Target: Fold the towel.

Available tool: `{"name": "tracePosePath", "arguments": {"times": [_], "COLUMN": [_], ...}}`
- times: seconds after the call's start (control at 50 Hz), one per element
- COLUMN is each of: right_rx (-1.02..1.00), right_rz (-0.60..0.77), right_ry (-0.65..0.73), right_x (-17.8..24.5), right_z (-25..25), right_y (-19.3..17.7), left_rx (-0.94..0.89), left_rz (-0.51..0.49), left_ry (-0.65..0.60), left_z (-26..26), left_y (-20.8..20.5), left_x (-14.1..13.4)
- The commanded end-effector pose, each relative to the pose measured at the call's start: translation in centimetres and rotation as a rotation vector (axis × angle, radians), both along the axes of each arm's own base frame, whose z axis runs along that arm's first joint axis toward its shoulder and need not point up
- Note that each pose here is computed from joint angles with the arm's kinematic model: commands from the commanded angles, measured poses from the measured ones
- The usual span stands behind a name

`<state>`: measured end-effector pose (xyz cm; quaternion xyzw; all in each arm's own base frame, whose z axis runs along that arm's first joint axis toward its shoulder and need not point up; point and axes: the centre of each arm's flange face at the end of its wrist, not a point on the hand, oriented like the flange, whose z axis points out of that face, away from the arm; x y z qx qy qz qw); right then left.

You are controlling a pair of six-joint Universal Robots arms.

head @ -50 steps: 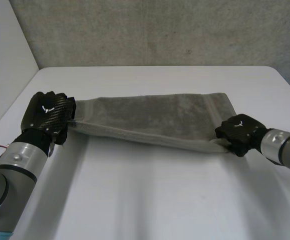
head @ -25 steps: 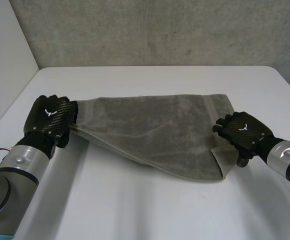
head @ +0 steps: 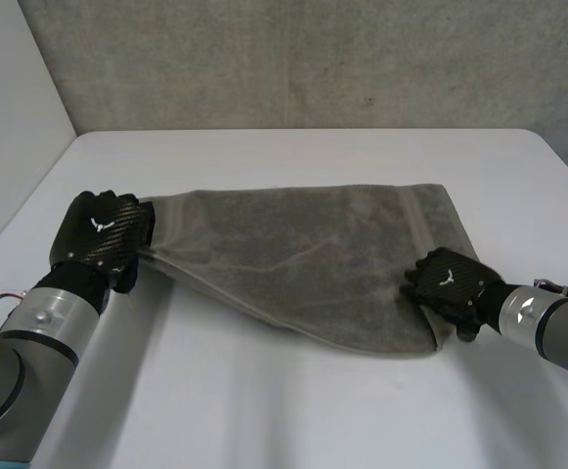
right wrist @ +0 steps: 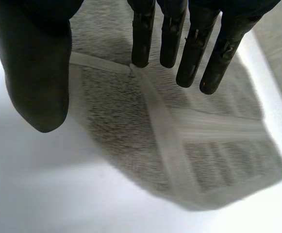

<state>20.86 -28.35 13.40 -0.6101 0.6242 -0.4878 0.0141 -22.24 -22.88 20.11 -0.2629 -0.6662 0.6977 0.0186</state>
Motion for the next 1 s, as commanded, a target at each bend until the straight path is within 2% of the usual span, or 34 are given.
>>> {"name": "tracePosePath", "arguments": {"times": [0.02,1.0], "right_rx": [0.045,-0.037], "right_rz": [0.016,-0.029], "right_ry": [0.011,0.001], "right_x": [0.2,-0.7], "right_z": [-0.5,-0.5], "right_y": [0.1,-0.6], "left_rx": [0.000,0.003], "left_rz": [-0.001,-0.004], "left_ry": [0.000,-0.001], "left_z": [0.0,-0.1], "left_y": [0.0,0.1], "left_x": [0.0,-0.1]}}
